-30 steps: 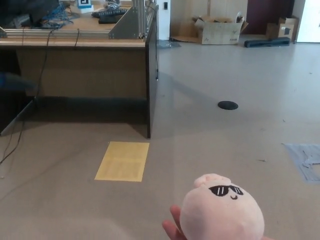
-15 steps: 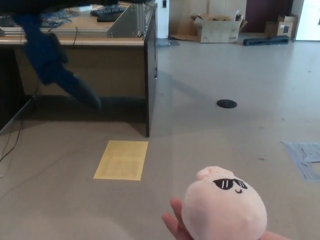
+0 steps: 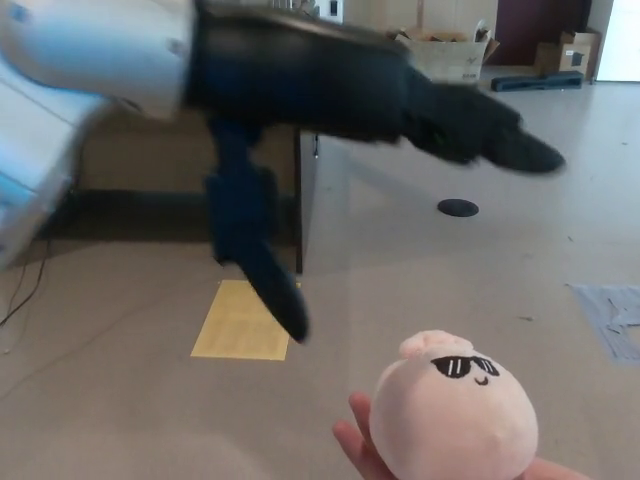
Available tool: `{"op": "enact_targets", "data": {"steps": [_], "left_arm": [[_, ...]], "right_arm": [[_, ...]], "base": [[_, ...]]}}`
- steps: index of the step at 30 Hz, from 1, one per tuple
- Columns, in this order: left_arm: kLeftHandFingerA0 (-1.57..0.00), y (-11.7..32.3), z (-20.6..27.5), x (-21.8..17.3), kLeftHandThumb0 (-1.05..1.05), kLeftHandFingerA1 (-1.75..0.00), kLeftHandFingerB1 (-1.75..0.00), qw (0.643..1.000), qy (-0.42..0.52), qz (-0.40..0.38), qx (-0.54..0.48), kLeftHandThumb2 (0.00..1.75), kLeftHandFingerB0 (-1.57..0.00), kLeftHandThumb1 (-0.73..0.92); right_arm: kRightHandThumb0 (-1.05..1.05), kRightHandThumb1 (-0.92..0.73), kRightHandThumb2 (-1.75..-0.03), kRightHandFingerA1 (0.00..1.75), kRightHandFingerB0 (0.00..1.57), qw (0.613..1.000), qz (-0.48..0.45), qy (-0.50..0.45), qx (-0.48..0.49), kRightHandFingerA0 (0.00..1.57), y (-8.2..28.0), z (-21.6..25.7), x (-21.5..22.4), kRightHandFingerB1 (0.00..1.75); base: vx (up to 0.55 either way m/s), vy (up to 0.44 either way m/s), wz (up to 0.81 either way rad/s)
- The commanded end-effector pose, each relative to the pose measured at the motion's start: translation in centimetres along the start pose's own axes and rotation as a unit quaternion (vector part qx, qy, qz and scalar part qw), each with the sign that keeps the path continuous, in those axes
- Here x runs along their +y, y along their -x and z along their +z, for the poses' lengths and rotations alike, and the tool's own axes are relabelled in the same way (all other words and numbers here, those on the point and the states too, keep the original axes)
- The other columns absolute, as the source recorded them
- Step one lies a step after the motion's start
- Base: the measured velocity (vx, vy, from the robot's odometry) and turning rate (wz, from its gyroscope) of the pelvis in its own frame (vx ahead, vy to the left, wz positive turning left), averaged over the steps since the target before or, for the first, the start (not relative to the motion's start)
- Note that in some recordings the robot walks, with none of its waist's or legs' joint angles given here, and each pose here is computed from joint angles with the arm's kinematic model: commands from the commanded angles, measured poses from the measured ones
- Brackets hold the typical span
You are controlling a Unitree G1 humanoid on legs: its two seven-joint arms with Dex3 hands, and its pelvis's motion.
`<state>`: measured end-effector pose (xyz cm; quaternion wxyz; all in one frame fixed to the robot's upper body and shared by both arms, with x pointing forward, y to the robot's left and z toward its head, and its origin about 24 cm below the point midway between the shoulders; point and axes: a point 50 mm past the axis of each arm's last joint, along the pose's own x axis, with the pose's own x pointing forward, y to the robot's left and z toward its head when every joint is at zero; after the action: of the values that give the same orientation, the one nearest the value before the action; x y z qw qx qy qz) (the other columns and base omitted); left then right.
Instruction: The robot extends its left hand to pick up an emotional support dumpling from the palm of a person and brings its hand down by its side. Then it extends its arm again to hand the dumpling back to the person.
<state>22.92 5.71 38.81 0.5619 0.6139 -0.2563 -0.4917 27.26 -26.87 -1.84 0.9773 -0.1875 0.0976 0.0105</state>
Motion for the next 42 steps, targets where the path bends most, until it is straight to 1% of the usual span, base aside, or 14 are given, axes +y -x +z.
{"op": "enact_targets", "data": {"steps": [1,9,16,19,20,23,24,30,32,33,34,35,36,42], "left_arm": [[0.0,-1.7,0.6,-0.5,-0.39,0.0,0.0,0.999,0.012,-0.032,0.014,0.6,0.0,0.32],[0.0,-4.4,0.0,-1.5,-0.43,-0.02,0.0,0.997,0.029,-0.07,0.021,0.55,0.0,0.21],[0.0,-5.2,-0.6,-1.6,-0.44,-0.02,0.0,0.996,0.031,-0.077,0.032,0.56,0.0,0.22],[0.0,-6.3,-1.2,-2.3,-0.43,0.0,-0.03,0.994,0.045,-0.095,0.04,0.61,0.0,0.32],[0.0,-6.4,-1.3,-2.4,-0.43,0.0,-0.02,0.993,0.049,-0.1,0.04,0.61,0.0,0.32],[0.0,-6.6,-1.4,-2.5,-0.43,0.0,-0.02,0.993,0.05,-0.103,0.04,0.61,0.0,0.32],[0.0,-6.7,-1.3,-2.6,-0.45,0.0,-0.01,0.992,0.046,-0.109,0.043,0.61,0.0,0.33],[0.0,-6.9,-1.3,-2.9,-0.42,0.0,-0.05,0.99,0.042,-0.122,0.048,0.63,0.0,0.36],[0.0,-7.0,-1.1,-3.4,-0.48,0.0,-0.01,0.99,0.035,-0.131,0.049,0.62,0.0,0.33],[0.0,-7.1,-1.0,-3.6,-0.54,0.0,0.0,0.989,0.027,-0.135,0.048,0.64,0.0,0.35],[0.0,-7.1,-0.8,-4.0,-0.49,-0.01,-0.01,0.989,0.018,-0.141,0.045,0.63,0.0,0.33],[0.0,-7.2,-0.7,-4.2,-0.49,-0.01,-0.01,0.989,0.016,-0.143,0.044,0.63,0.0,0.33],[0.0,-7.2,-0.6,-4.4,-0.5,0.0,0.0,0.988,0.014,-0.147,0.044,0.62,0.0,0.33],[0.0,-7.2,-0.4,-5.0,-0.44,0.0,-0.01,0.985,0.017,-0.166,0.046,0.6,0.0,0.31]], "right_arm": [[-0.82,-0.82,-0.65,0.42,0.4,1.0,-0.002,0.015,-0.001,0.46,-0.2,0.3,-0.5,0.35],[-0.79,-0.83,-0.65,0.4,0.38,1.0,0.011,0.024,-0.002,0.45,-1.2,1.1,0.1,0.35],[-0.77,-0.83,-0.65,0.41,0.4,0.999,0.015,0.031,-0.008,0.45,-1.7,1.6,0.3,0.36],[-0.78,-0.78,-0.67,0.42,0.34,0.999,0.022,0.032,-0.015,0.42,-1.8,1.9,0.6,0.35],[-0.73,-0.66,-1.06,0.54,0.19,0.999,0.022,0.032,-0.016,0.36,-1.8,1.9,0.6,0.44],[-0.73,-0.66,-1.06,0.54,0.19,0.999,0.021,0.031,-0.016,0.36,-1.8,1.9,0.6,0.44],[-0.76,-0.81,-0.65,0.4,0.32,0.999,0.021,0.03,-0.015,0.43,-1.9,1.9,0.5,0.33],[-0.78,-0.81,-0.65,0.41,0.35,0.999,0.019,0.031,-0.011,0.45,-2.1,2.0,0.5,0.34],[-0.8,-0.76,-0.68,0.42,0.33,0.999,0.022,0.031,-0.014,0.42,-2.0,2.0,0.6,0.36],[-0.71,-0.81,-0.67,0.41,0.31,0.999,0.028,0.023,-0.024,0.36,-1.9,2.1,0.7,0.35],[-0.68,-0.71,-1.06,0.52,0.3,0.999,0.035,0.005,-0.041,0.34,-1.8,2.2,0.8,0.49],[-0.68,-0.71,-1.06,0.52,0.3,0.998,0.036,-0.002,-0.046,0.34,-1.7,2.2,0.9,0.49],[-0.65,-0.86,-0.66,0.38,0.43,0.998,0.038,-0.005,-0.049,0.45,-1.8,2.3,0.9,0.36],[-0.63,-0.86,-0.66,0.41,0.46,0.998,0.052,0.035,-0.005,0.5,-2.1,1.9,0.6,0.38]], "base": [[0.0,0.0,0.0],[0.0,0.0,0.0],[0.0,0.0,0.0],[0.0,0.0,0.0],[0.0,0.0,0.0],[0.0,0.0,0.0],[0.0,0.0,0.0],[0.0,0.0,0.0],[0.0,0.0,0.0],[0.0,0.0,0.0],[0.0,0.0,0.0],[0.0,0.0,0.0],[0.0,0.0,0.0],[0.0,0.0,0.0]]}}
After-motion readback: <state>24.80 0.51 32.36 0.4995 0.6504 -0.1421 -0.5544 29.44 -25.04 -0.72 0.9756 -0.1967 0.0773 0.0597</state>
